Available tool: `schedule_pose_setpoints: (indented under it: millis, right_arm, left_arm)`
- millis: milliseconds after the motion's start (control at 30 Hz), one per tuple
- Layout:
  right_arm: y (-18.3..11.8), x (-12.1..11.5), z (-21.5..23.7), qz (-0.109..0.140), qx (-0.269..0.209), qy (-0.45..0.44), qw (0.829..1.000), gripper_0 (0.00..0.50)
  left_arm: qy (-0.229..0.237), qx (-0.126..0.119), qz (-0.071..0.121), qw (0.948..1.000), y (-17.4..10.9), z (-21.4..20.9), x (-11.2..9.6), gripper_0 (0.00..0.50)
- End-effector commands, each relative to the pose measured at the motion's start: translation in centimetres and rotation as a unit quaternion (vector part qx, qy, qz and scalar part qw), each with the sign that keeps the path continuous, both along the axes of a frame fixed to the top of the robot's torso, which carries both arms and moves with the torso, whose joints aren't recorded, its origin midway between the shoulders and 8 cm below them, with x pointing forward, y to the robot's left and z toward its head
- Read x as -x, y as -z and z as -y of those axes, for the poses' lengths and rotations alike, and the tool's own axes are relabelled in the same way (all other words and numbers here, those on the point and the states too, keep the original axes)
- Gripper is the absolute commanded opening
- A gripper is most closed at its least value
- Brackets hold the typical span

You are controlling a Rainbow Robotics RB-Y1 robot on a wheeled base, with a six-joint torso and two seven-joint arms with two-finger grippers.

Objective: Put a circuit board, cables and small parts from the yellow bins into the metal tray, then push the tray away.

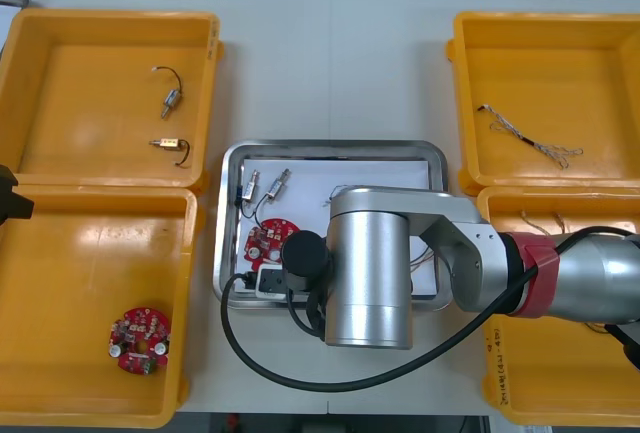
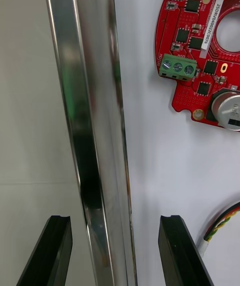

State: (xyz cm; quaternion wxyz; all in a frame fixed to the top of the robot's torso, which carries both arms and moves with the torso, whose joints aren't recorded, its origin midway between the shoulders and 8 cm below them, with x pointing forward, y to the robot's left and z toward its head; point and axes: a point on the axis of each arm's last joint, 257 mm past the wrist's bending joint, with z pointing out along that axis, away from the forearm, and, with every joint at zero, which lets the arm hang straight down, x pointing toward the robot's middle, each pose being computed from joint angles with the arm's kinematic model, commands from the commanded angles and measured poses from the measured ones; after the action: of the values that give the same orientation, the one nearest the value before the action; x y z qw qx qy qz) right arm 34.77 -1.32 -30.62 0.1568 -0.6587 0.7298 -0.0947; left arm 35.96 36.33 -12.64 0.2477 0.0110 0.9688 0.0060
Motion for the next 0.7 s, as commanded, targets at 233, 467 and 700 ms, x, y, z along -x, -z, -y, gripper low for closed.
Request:
schedule_pose_setpoints:
  millis: [233,467,700]
  right_arm:
    - [0.01,-0.18,-1.76,0.021,0.004,-0.025,0.999,0.5]
    - [-0.04,-0.24,-1.87,0.023,0.003,-0.027,0.999,0.405]
    - [-0.09,-0.29,-1.85,0.024,0.005,-0.028,0.999,0.0]
  left_arm:
    - [0.008,-0.032,0.009,0.9994,-1.31,-1.25,0.49,0.5]
    - [0.008,-0.032,0.009,0.9994,-1.31,-1.25,0.49,0.5]
    - [0.008,-0.032,0.009,0.9994,-1.31,-1.25,0.49,0.5]
